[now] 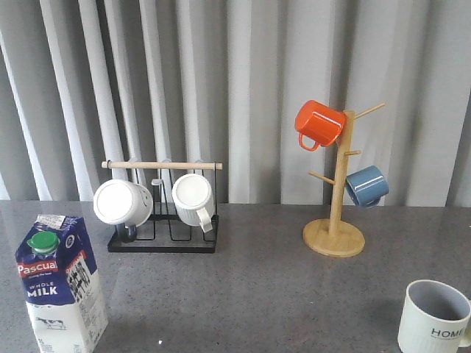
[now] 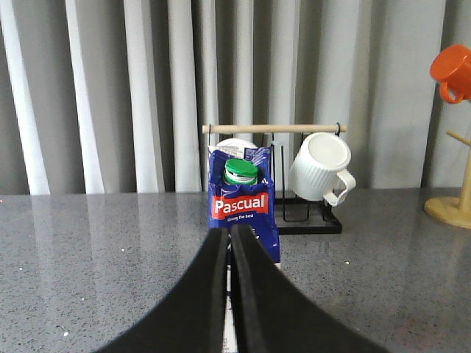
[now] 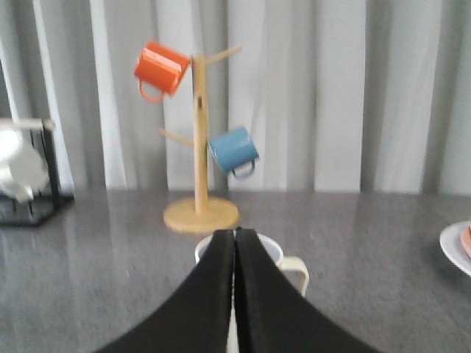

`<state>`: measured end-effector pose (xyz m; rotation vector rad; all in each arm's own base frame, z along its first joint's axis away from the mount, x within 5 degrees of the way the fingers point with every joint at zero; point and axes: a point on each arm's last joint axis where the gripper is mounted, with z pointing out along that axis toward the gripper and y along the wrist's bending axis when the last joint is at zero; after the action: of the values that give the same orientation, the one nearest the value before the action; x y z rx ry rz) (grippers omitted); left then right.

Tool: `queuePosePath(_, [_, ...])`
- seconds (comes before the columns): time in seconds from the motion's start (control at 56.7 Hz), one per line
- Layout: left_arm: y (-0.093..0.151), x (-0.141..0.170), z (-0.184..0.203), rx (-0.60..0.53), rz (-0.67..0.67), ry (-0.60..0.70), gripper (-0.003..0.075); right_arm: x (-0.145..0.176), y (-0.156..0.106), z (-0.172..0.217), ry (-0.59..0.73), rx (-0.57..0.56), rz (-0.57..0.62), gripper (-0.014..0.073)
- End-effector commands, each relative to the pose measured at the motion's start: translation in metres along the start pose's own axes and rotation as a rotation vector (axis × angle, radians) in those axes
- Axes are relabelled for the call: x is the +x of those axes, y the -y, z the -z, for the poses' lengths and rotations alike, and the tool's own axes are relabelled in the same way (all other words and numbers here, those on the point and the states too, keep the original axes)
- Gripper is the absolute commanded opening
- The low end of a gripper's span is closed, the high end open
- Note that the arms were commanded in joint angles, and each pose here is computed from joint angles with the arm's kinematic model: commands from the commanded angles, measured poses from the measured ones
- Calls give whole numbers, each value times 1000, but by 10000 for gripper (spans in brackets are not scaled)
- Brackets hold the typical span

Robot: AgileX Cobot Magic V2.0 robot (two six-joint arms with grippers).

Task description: Place milk next to cup

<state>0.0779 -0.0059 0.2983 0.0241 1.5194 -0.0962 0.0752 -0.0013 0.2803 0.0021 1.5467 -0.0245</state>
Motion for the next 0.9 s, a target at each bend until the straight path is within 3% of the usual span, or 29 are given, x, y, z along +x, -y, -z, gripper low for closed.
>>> queuePosePath(0.0, [2, -29, -21, 6, 17, 30, -6, -14, 1, -26, -136, 3, 75, -9])
queuePosePath(0.088, [2, -36, -32, 7, 16, 37, -6, -14, 1, -45, -217, 0, 42, -9])
queuePosePath(0.194, [2, -36, -37, 8, 16, 51, -6, -14, 0, -60, -205, -7, 88, -9])
queuePosePath(0.282, [4, -36, -37, 20, 17, 50, -6, -14, 0, -66, -186, -9, 51, -9])
queuePosePath(0.406, [6, -36, -37, 38, 18, 49, -6, -13, 0, -69, -189, -7, 9, -9])
queuePosePath(0.882, [6, -36, -37, 38, 18, 49, -6, -11, 0, -67, -212, -6, 27, -4])
